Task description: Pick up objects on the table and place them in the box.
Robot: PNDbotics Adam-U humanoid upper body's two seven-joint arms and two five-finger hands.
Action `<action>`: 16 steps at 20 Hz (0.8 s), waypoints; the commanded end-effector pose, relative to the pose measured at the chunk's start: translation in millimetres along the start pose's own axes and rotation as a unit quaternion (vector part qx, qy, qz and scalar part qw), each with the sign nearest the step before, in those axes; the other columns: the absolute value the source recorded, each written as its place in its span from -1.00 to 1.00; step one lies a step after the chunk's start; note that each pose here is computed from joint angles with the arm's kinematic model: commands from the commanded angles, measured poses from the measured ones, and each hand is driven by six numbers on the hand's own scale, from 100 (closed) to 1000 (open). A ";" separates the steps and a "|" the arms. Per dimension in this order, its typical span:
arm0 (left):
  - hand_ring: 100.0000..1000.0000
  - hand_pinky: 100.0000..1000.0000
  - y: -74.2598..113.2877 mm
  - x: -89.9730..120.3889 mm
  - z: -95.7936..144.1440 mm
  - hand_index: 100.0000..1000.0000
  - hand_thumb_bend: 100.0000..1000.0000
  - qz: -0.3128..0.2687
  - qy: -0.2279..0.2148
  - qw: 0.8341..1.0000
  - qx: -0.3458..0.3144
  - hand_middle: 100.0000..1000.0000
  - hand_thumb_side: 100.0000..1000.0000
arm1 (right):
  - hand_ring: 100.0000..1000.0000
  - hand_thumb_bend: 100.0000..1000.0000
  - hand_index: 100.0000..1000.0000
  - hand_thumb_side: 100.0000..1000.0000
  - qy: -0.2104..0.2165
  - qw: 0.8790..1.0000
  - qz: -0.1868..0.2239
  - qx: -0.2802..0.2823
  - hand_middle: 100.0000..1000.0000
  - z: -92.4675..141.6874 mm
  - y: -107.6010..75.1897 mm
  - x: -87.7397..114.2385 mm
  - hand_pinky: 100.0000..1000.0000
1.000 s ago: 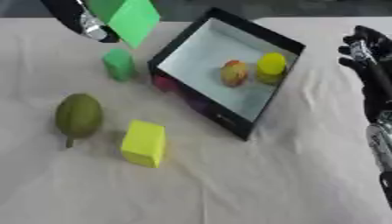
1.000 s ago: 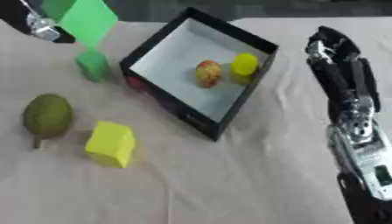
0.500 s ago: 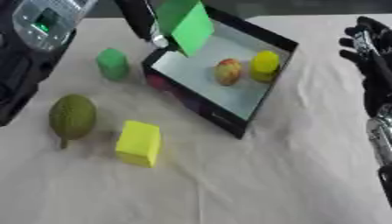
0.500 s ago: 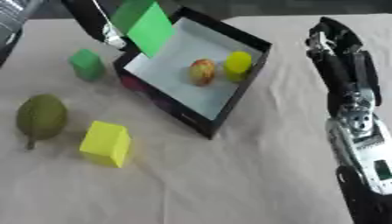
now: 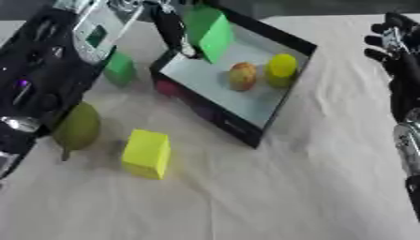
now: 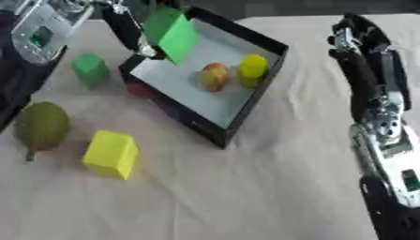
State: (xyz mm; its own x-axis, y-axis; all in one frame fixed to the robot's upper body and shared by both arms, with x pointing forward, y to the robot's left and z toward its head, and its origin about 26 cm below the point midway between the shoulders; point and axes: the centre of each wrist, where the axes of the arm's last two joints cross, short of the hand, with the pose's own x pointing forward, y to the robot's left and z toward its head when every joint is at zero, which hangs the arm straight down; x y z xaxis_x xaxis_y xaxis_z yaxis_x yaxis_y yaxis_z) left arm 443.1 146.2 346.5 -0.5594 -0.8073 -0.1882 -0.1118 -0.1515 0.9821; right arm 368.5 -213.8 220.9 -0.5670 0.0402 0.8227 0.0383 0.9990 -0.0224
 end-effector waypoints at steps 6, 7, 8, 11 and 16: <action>0.50 0.36 -4.1 -8.5 -5.0 0.51 0.29 -0.001 0.003 1.000 0.010 0.39 -1.00 | 0.50 -1.00 0.64 -0.04 -0.022 1.000 -0.008 0.013 0.38 -4.5 5.2 13.2 0.55; 0.52 0.38 -4.5 -8.9 -5.2 0.56 0.32 0.000 0.003 1.000 0.011 0.43 -1.00 | 0.50 -1.00 0.63 -0.04 -0.022 1.000 -0.007 0.014 0.38 -4.4 5.5 13.2 0.55; 0.54 0.40 -5.4 -9.2 -5.5 0.60 0.36 0.000 0.002 1.000 0.010 0.48 -1.00 | 0.50 -1.00 0.63 -0.04 -0.022 1.000 -0.007 0.015 0.38 -4.2 5.8 13.1 0.55; 0.63 0.45 -7.0 -9.0 -6.1 0.74 0.52 0.000 0.000 1.000 0.007 0.63 -0.75 | 0.50 -1.00 0.64 -0.04 -0.020 1.000 -0.006 0.020 0.38 -3.8 6.5 12.7 0.55; 0.61 0.41 0.4 -7.8 -2.3 0.73 0.47 0.016 -0.008 0.999 0.032 0.62 -0.72 | 0.50 -1.00 0.64 -0.04 -0.017 1.000 -0.002 0.022 0.38 -2.9 5.9 11.5 0.56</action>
State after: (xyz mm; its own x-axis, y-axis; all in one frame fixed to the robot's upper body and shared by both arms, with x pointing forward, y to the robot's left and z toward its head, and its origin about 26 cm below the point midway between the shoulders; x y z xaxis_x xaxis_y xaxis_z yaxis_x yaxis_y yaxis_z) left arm 454.6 151.5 333.5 -0.5676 -0.8075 -0.1604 -0.1063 -0.1213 0.9869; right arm 367.9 -206.2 221.4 -0.5645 0.0321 0.8248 0.0050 0.9994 -0.0355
